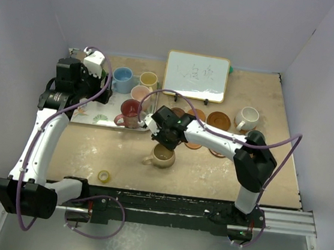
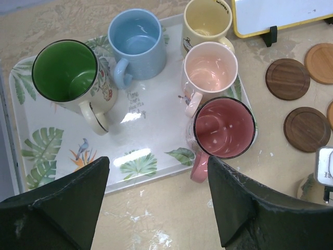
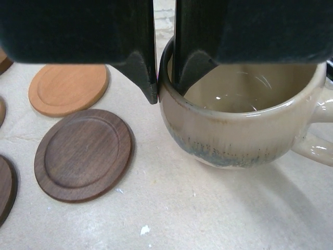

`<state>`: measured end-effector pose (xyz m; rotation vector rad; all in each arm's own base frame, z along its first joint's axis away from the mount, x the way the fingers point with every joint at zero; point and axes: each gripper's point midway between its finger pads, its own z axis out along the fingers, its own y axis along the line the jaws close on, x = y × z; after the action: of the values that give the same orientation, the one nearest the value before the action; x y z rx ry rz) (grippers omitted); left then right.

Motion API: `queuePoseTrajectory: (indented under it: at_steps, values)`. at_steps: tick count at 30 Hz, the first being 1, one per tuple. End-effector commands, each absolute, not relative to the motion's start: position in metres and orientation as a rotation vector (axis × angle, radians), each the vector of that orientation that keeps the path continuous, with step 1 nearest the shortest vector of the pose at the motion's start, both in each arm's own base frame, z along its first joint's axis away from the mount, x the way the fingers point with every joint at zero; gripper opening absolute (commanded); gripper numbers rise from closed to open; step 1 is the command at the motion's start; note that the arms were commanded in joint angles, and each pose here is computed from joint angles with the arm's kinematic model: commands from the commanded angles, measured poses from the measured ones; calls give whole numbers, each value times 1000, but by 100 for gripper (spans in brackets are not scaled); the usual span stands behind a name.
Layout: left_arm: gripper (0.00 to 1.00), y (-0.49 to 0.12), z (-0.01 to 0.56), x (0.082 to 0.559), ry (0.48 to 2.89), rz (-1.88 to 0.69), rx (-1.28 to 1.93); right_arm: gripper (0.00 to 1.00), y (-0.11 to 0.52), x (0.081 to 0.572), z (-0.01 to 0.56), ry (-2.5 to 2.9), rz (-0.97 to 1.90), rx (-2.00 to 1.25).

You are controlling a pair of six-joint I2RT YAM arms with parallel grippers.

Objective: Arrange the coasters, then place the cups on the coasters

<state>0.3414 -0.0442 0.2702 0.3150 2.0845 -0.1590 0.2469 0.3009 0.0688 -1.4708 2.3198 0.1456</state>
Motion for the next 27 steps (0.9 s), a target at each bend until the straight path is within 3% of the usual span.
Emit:
queuePoseTrajectory:
  at_steps: [1, 16, 27]
  values:
    - [73, -40, 302, 347, 1987, -124, 318, 0, 300, 257, 125, 2183, 133, -1429]
    - [78, -41, 312, 344, 1952, -109, 352, 0, 193, 316, 210, 1987, -101, -1330]
    - [82, -44, 310, 339, 1946, -119, 387, 0, 104, 387, 202, 2064, -314, -1242]
